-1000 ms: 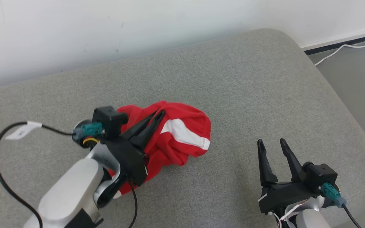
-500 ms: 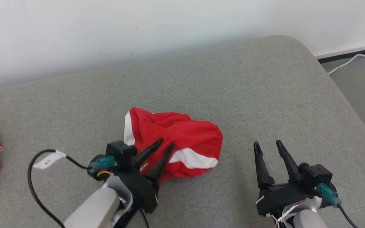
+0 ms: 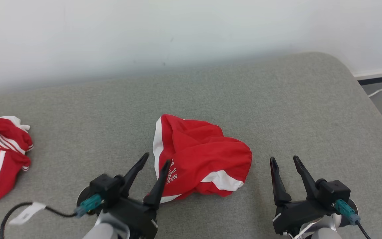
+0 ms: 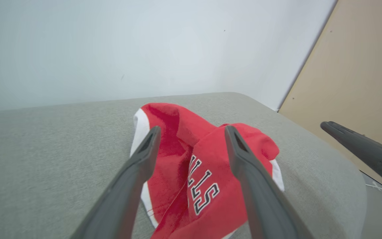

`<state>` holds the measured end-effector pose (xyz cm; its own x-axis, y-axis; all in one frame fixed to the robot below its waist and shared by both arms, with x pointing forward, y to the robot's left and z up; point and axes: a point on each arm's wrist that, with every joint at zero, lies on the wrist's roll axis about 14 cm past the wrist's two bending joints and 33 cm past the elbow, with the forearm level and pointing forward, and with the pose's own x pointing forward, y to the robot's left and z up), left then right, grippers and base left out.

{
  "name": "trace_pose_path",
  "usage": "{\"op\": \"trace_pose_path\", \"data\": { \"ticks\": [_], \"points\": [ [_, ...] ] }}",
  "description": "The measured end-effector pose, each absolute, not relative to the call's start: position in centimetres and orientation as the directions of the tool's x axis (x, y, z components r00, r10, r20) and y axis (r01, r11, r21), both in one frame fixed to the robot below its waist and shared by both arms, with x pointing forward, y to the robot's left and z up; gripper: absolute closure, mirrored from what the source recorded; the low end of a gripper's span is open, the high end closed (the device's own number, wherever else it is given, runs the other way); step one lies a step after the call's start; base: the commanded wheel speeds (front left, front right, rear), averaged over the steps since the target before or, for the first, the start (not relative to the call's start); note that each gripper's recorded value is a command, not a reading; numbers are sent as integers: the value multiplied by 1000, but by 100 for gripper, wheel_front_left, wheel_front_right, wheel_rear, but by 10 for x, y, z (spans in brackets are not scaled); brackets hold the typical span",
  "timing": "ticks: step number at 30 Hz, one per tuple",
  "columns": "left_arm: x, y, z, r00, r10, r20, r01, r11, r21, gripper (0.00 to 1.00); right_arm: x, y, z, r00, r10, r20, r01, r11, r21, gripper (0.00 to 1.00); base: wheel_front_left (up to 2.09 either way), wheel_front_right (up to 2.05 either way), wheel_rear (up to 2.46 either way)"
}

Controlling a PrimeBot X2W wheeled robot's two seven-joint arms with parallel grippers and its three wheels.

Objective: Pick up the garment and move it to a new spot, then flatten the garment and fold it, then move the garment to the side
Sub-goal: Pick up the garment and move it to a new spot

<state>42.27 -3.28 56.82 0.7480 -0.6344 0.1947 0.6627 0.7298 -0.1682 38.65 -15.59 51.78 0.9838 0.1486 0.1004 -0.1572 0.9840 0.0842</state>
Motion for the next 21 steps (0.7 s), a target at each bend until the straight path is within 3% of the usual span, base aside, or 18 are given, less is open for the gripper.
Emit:
{"op": "trace_pose_path", "data": {
  "ticks": [9,21],
  "points": [
    [397,24,546,850,-504,155,526,826,-202,0,378,-145,519,978,184,102,-193,978,79,0,0,0,0],
    [382,35,503,874,-485,42,481,847,-227,0,380,-133,523,969,222,110,-232,969,81,0,0,0,0]
  ]
}}
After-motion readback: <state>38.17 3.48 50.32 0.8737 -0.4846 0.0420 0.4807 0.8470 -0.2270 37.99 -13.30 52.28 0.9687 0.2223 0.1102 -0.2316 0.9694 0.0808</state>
